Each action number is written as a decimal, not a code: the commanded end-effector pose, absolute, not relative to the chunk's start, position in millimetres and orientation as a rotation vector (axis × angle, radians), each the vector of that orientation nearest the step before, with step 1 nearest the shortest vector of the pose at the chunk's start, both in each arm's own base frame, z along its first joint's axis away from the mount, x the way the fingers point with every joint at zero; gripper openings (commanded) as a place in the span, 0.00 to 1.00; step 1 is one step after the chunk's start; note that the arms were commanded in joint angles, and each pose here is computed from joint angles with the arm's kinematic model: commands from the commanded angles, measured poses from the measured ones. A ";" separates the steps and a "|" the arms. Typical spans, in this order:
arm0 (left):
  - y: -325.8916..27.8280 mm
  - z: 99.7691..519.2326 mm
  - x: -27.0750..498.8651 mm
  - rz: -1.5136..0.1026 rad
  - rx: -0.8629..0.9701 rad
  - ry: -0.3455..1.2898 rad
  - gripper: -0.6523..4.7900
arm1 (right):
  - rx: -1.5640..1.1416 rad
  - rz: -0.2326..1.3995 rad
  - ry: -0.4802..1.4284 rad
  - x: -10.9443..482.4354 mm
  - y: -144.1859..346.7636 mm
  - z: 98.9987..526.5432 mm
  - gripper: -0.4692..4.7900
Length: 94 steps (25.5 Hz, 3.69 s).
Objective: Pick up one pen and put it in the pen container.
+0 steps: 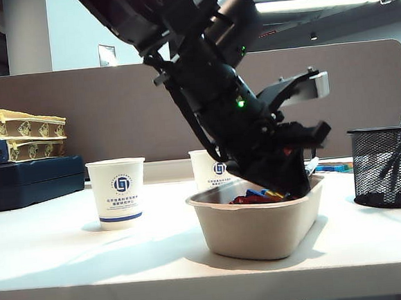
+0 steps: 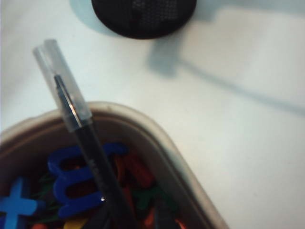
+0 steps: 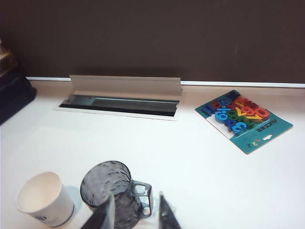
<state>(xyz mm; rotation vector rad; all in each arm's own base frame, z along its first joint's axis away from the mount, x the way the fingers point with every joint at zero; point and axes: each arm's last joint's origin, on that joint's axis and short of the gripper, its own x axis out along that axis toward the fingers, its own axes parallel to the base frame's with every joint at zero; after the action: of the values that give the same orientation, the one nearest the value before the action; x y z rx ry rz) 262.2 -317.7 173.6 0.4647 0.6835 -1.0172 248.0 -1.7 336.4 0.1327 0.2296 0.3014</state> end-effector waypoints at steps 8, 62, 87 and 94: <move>-323.3 187.4 266.4 -1.005 0.458 0.633 0.16 | 0.110 0.284 0.228 246.9 -1.0 338.4 0.31; -304.5 354.9 254.8 -0.883 0.288 0.216 0.16 | 0.639 0.616 0.234 244.6 24.7 357.3 0.44; -314.5 383.1 242.5 -0.950 0.238 0.124 0.16 | 0.644 0.651 0.249 244.0 28.5 357.3 0.43; -310.0 382.9 248.9 -0.908 0.239 0.124 0.16 | 0.641 0.684 0.262 243.3 29.2 357.1 0.43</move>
<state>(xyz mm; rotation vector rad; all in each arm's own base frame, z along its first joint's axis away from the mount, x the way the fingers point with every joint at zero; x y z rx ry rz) 245.8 -313.4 378.4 0.2479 0.1428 -0.9364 244.6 28.5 352.3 0.6511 0.2859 0.6594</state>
